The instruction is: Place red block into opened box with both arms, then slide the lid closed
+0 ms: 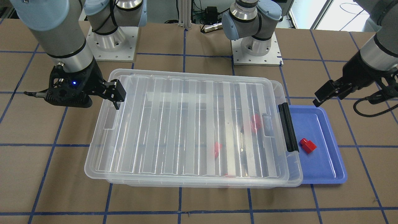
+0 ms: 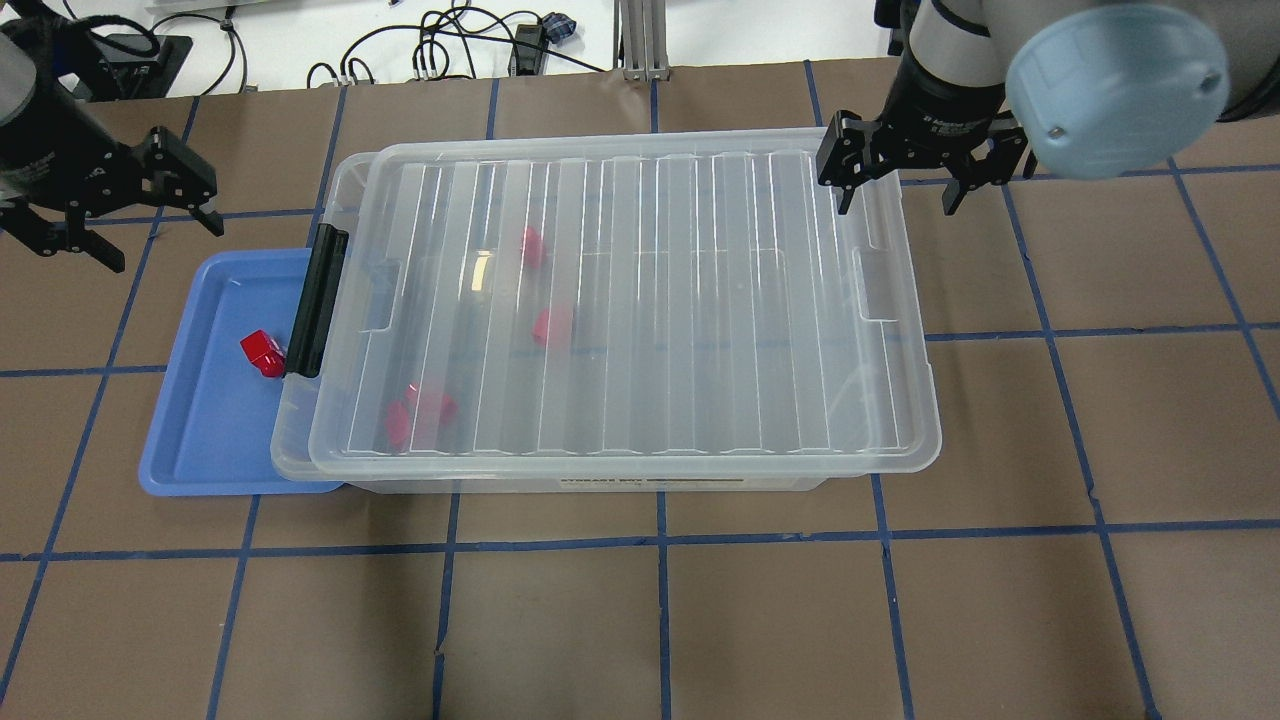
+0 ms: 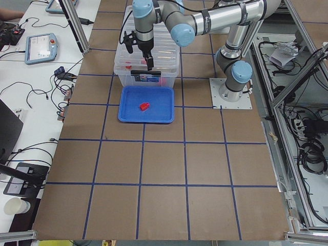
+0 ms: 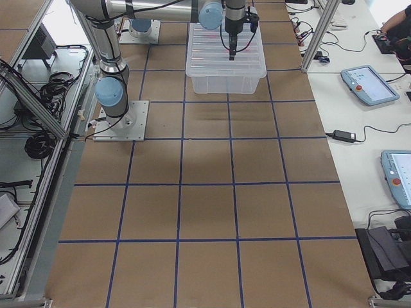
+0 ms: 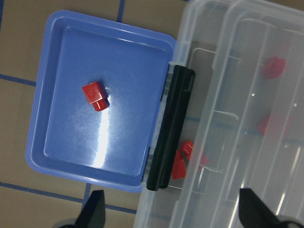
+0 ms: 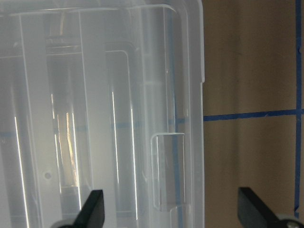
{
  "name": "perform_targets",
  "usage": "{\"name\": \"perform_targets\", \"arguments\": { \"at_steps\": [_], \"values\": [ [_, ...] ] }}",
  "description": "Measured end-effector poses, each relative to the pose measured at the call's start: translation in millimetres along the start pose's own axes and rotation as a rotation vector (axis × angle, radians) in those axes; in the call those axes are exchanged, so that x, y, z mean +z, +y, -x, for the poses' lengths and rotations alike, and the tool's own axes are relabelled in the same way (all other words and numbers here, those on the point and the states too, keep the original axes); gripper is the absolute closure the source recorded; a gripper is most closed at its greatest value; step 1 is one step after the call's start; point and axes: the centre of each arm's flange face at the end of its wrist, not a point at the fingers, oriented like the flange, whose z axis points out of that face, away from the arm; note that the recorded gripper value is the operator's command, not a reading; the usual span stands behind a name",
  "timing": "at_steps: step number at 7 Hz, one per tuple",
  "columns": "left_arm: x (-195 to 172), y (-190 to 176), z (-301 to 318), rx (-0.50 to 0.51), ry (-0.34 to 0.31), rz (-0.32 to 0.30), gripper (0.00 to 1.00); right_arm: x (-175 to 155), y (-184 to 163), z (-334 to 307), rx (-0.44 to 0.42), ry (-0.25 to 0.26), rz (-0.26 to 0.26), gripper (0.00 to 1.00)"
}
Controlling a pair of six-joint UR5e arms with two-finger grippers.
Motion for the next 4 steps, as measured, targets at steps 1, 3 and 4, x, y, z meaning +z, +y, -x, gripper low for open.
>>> {"name": "perform_targets", "arguments": {
  "at_steps": [1,3,4],
  "values": [
    [37,-8,32,-0.007,0.013,-0.014,0.00,23,-3,-4,-0.002,0.050,-0.004,0.00],
    [96,-11,62,-0.020,0.033,-0.076,0.00,53,-3,-12,-0.001,0.124,0.003,0.00],
    [116,-12,67,-0.022,0.038,-0.085,0.00,63,-2,-16,0.002,0.144,0.014,0.00]
  ]
}}
